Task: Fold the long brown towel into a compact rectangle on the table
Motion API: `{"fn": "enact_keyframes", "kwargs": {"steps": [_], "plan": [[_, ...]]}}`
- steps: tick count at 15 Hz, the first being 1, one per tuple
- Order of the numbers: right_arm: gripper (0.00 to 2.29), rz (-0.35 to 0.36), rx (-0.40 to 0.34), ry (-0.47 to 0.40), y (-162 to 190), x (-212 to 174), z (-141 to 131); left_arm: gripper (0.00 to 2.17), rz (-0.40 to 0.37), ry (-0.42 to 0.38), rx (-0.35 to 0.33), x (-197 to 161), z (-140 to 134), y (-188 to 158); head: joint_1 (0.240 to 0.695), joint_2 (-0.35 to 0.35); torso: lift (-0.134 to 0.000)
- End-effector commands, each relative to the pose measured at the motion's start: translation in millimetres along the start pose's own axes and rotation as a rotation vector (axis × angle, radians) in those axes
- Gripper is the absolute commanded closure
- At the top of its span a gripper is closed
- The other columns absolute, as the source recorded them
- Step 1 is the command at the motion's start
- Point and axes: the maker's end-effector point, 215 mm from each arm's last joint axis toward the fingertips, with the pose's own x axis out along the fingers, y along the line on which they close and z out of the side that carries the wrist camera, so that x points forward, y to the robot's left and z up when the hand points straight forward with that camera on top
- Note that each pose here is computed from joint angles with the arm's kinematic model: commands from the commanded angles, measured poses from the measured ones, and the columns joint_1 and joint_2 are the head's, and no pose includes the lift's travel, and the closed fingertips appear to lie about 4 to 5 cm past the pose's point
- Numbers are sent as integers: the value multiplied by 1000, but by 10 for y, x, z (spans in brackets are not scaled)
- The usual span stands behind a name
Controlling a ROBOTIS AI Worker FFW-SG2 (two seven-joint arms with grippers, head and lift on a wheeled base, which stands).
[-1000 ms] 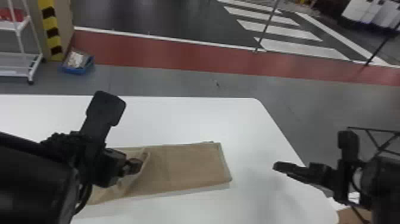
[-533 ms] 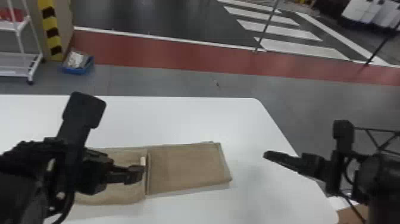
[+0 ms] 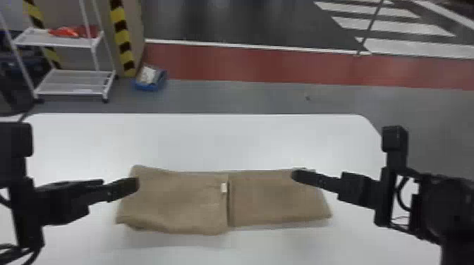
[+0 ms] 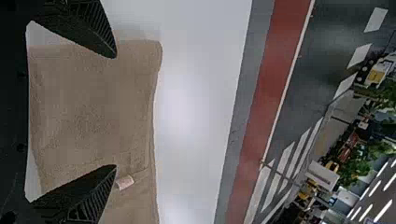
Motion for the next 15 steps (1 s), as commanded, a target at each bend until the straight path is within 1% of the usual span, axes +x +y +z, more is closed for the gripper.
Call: {"fn": "enact_keyframes", "kwargs": {"steps": [1, 3, 4, 6, 9, 12, 14, 15], "plan": [[397, 34, -40, 70, 268, 231, -210, 39, 25, -26, -34, -111, -42, 249, 695, -60, -125], [404, 43, -68, 129, 402, 397, -401, 43, 9, -32, -37, -130, -67, 257, 695, 21, -125], [407, 42, -80, 152, 442, 451, -483, 43, -5, -25, -42, -136, -116, 236, 695, 43, -125], [407, 58, -97, 197, 555, 548, -669, 46, -12, -16, -45, -133, -164, 225, 695, 69, -125], [475, 92, -125, 250, 753, 631, -927, 73, -15, -7, -53, -111, -214, 240, 695, 110, -125], [475, 106, -146, 259, 856, 651, -969, 80, -12, -11, -47, -115, -237, 252, 695, 147, -125], [478, 108, -154, 266, 887, 665, -992, 83, -12, -6, -48, -114, -273, 253, 695, 157, -125], [529, 106, -162, 269, 901, 675, -998, 83, -13, -3, -49, -111, -292, 249, 695, 162, -125]]}}
